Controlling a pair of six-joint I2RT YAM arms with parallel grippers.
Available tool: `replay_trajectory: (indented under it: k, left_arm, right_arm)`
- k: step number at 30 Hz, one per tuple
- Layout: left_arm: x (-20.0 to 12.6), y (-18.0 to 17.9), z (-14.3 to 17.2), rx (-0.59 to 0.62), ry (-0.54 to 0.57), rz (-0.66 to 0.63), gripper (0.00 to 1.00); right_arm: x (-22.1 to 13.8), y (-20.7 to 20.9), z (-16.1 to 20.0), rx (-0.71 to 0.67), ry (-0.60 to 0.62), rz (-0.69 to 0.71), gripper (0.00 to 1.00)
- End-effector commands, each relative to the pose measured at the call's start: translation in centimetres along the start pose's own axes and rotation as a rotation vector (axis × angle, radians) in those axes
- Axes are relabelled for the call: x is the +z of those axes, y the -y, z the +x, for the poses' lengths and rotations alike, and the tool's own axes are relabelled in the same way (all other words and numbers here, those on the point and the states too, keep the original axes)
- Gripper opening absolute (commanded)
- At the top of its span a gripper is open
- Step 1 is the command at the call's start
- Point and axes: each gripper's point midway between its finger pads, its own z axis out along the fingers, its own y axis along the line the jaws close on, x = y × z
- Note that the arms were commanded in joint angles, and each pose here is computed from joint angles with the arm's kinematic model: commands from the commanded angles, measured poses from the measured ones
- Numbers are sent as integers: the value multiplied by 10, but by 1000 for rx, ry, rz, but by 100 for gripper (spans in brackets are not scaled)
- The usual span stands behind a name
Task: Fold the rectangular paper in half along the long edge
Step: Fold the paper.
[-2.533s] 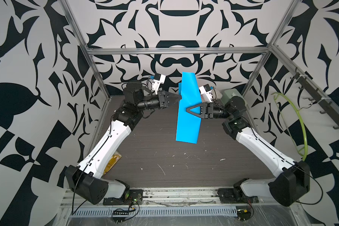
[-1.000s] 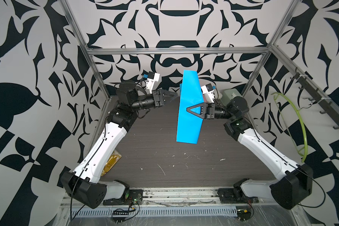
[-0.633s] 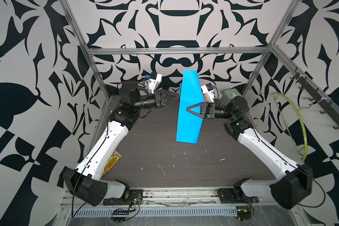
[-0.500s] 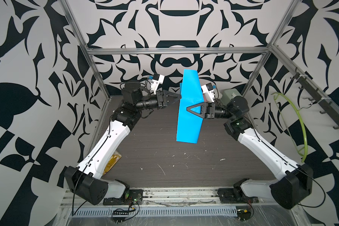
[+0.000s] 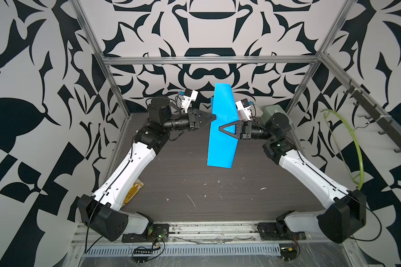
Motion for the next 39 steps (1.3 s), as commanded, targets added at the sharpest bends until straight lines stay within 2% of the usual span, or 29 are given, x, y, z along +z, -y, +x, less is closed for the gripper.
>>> replay_trajectory:
  k: [1,4,9,11,14,22,27,33,39]
  left_arm:
    - [-1,8,2,24,-11,22,0]
    - [-3,12,1,44,-3,15,0]
    - [-9,18,-1,87,15,-8,0]
    - [-11,18,-3,95,22,-18,0]
    - [-12,17,-5,104,30,-27,0]
    - [-14,13,-8,135,50,-55,0]
    - [-8,13,-5,132,23,-7,0]
    - [-2,23,4,152,-19,78,0]
    - [1,18,7,141,-30,80,0]
  right_arm:
    - [1,-26,-11,-106,14,-36,4]
    - [1,-25,-12,-103,14,-28,6]
    - [-10,-15,-10,-133,15,91,30]
    - [-18,-21,-13,-161,39,126,44]
    - [-27,-28,-18,-203,67,161,50]
    - [-39,-27,-32,-236,127,207,51]
    - [-42,-27,-45,-259,176,205,50]
    - [-55,-30,-66,-301,268,204,46]
    - [-58,-44,-82,-320,324,148,40]
